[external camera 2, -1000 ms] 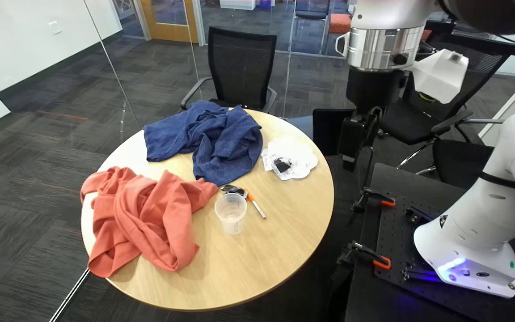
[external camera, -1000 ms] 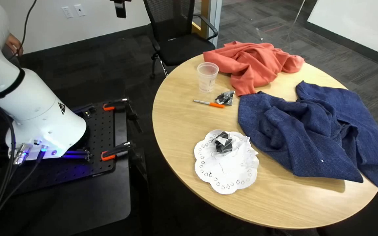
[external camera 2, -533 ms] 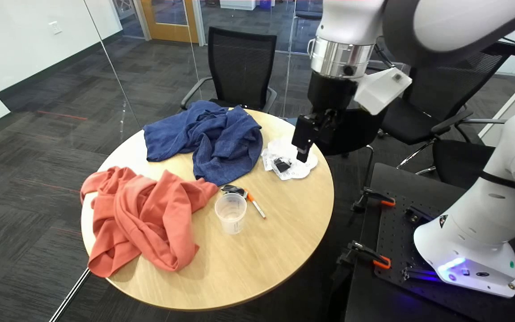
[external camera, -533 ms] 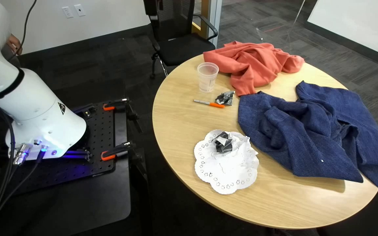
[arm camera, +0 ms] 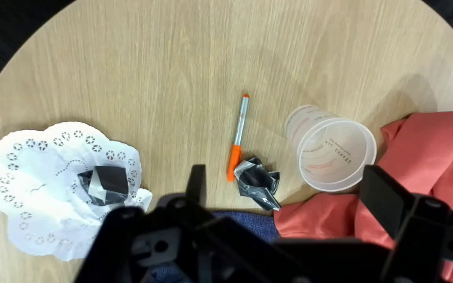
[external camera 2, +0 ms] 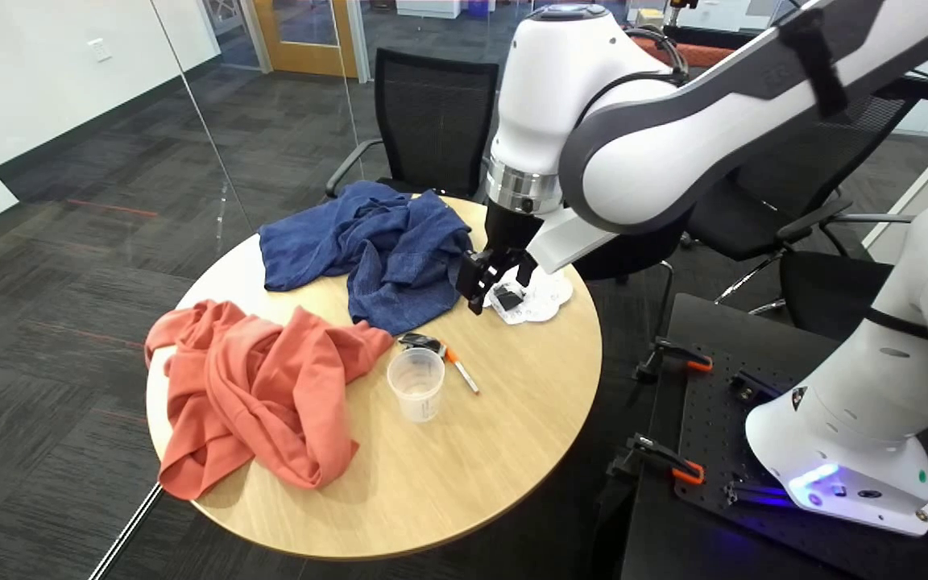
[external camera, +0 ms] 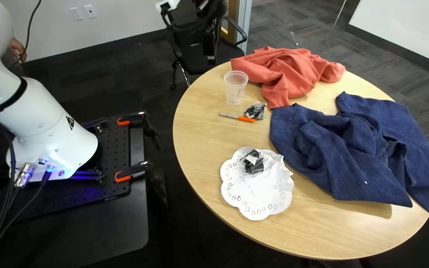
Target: Put the orange pen inside the cup
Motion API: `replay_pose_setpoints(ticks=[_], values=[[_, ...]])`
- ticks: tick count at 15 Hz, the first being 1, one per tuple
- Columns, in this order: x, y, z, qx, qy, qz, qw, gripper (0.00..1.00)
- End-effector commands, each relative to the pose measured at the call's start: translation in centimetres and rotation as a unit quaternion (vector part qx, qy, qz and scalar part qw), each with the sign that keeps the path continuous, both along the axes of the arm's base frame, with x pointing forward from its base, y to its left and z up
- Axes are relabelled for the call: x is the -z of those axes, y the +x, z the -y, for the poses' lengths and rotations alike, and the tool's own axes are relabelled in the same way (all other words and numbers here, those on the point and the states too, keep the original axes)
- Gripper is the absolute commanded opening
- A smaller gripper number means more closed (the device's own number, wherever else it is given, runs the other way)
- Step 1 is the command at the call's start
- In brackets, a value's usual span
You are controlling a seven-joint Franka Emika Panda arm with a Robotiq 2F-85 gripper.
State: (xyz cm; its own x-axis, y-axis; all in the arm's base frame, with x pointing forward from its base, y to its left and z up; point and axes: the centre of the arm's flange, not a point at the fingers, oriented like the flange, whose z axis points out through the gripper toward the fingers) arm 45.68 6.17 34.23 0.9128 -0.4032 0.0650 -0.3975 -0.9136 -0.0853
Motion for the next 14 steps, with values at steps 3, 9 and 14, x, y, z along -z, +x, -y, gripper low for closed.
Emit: replay_pose_setpoints(ticks=[3,9,14], values=[[4.6,3.7,-1.1,0.038,-0.027,-0.008,0.9989,1.00],[5.2,3.0,-0.7,0.032,-0.026,-0.021,0.9989,1.00],[6.6,4.6,0.4,0.033,-0.022,-0.026,0.9989,1.00]])
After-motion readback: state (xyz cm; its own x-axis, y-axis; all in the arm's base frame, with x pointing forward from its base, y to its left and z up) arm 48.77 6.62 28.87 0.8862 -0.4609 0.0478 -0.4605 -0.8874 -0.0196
